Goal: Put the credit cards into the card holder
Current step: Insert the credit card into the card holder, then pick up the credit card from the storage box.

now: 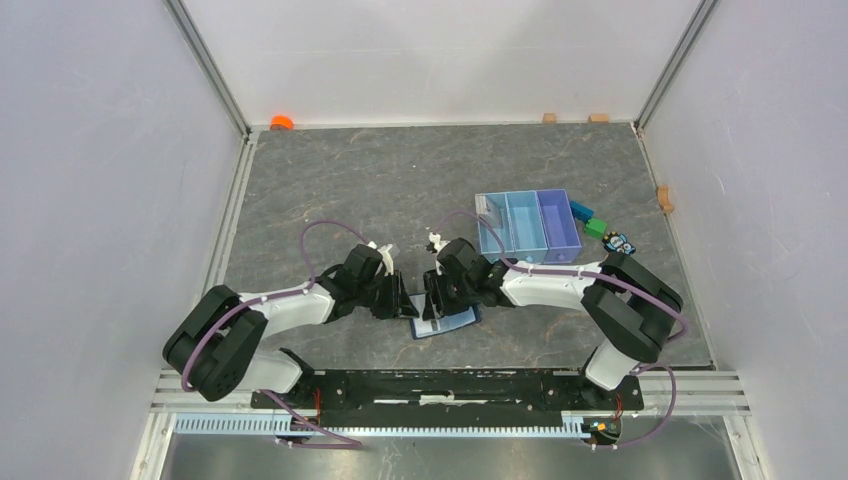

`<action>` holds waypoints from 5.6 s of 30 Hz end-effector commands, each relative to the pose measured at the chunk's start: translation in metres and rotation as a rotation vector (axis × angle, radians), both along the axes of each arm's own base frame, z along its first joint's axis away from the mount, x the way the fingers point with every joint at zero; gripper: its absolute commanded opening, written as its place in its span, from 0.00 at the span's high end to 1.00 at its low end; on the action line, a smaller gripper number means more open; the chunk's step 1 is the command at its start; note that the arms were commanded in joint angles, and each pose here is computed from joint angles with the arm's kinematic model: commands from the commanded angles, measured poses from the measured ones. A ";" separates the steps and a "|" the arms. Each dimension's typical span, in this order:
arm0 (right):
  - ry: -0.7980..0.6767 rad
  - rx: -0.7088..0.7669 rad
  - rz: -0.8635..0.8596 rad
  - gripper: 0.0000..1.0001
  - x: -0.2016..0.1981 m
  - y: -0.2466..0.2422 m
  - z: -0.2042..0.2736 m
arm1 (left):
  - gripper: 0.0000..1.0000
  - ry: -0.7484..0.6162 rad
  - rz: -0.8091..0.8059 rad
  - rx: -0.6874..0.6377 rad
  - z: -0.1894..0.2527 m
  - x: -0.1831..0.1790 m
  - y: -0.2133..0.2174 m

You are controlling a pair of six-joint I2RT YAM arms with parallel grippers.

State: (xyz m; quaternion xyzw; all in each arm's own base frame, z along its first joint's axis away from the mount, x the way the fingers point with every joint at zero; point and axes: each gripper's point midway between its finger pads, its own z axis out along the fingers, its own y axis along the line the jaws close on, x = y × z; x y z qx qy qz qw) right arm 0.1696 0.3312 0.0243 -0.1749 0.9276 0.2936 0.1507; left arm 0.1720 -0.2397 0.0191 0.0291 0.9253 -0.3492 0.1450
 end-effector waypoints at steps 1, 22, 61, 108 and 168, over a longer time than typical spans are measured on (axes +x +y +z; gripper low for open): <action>-0.019 0.003 0.021 0.52 0.000 0.014 0.004 | 0.66 -0.017 -0.027 -0.019 0.007 -0.002 -0.003; -0.490 -0.340 -0.090 0.04 0.089 -0.083 0.107 | 0.20 -0.126 0.109 0.082 0.041 0.028 0.029; -0.452 -0.552 -0.355 0.15 0.262 -0.101 0.052 | 0.04 -0.358 0.027 0.300 0.139 0.098 0.075; -0.538 -0.445 -0.314 0.59 0.238 -0.068 0.091 | 0.04 -0.349 0.038 0.320 0.133 0.097 0.080; -0.373 0.463 0.548 1.00 -0.027 -0.041 0.202 | 0.24 -0.726 -0.697 -0.208 0.199 -0.025 -0.058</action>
